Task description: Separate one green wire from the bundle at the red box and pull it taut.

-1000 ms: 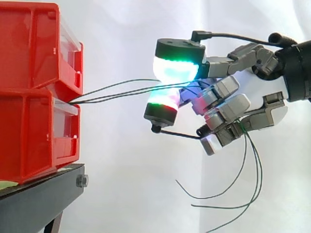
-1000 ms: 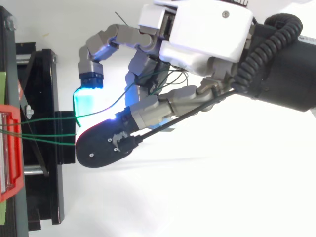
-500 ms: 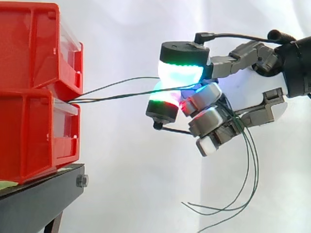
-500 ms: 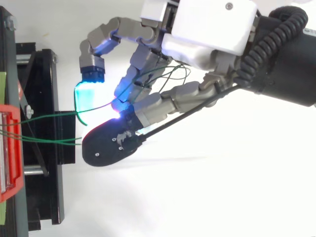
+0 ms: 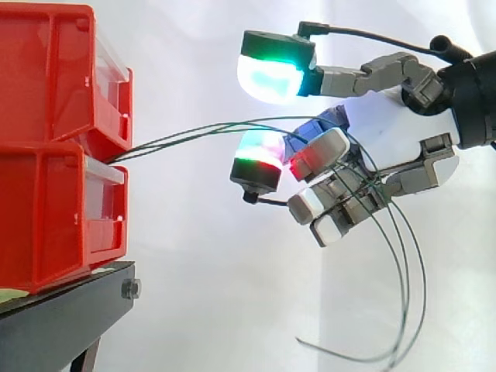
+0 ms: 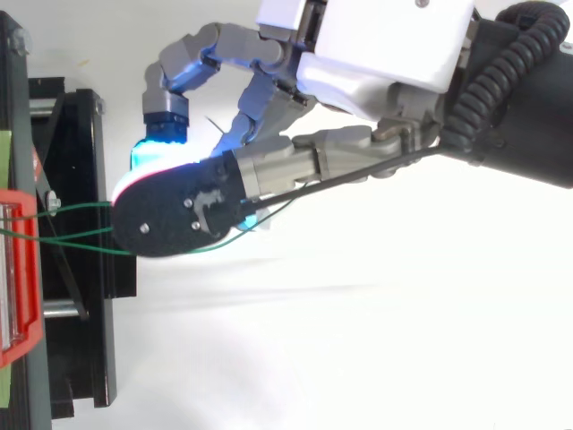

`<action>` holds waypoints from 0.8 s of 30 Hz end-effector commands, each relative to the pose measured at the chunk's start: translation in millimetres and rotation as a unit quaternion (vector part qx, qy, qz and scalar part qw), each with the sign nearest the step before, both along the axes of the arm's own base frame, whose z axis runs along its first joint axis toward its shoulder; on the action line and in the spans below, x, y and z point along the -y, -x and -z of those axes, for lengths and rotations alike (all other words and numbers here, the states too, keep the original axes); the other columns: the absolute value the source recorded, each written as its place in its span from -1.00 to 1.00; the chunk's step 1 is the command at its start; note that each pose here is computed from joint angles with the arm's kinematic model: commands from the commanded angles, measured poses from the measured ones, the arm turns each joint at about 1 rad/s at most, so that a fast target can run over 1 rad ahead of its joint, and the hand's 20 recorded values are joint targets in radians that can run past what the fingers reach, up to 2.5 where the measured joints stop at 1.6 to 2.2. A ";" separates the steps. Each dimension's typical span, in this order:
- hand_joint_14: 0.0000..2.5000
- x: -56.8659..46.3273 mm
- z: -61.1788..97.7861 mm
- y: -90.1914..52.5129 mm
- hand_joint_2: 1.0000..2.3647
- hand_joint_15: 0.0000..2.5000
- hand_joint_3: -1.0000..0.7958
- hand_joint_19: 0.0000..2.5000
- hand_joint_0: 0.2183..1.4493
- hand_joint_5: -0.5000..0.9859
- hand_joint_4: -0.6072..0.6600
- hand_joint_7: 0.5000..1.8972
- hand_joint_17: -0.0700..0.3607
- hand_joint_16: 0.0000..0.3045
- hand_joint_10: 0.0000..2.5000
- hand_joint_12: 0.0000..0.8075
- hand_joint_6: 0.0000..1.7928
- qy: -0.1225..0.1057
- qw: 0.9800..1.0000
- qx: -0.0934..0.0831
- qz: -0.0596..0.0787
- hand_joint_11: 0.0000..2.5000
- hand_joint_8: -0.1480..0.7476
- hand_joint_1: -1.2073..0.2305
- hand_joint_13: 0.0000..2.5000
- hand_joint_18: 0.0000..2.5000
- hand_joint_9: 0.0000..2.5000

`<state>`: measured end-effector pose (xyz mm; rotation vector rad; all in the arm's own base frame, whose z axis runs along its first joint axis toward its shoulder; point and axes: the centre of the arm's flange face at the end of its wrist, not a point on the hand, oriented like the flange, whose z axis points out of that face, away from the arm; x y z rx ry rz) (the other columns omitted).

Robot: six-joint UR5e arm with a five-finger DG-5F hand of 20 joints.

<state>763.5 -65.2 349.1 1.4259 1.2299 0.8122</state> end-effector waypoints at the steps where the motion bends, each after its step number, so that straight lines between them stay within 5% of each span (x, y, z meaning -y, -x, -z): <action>1: -0.98 -0.1 -1.8 -0.3 -1.00 -0.34 -0.44 -0.46 -0.49 -0.51 0.19 0.00 -0.06 -0.61 -0.98 0.04 -0.15 0.000 1.000 0.002 0.000 0.13 0.02 -0.08 -0.25 -0.38 0.03; 12: -0.98 1.2 -3.1 0.7 -0.98 -0.34 -0.20 -0.45 -0.39 -0.55 0.21 0.15 -0.08 -0.63 -0.98 0.02 -0.06 0.000 1.000 -0.002 0.001 0.13 -0.01 -0.35 -0.28 -0.41 -0.01; 19: -0.98 0.6 -1.3 0.7 -1.00 -0.34 -0.44 -0.45 -0.46 -0.57 0.23 0.01 -0.06 -0.61 -0.98 0.03 -0.04 0.001 1.000 -0.004 0.003 0.13 0.01 -0.29 -0.27 -0.40 0.00; 24: -0.98 0.8 -2.5 1.0 -1.00 -0.34 -0.44 -0.45 -0.49 -0.57 0.24 0.00 -0.05 -0.61 -0.98 0.04 -0.04 0.002 1.000 -0.003 0.003 0.13 0.02 -0.29 -0.25 -0.38 0.00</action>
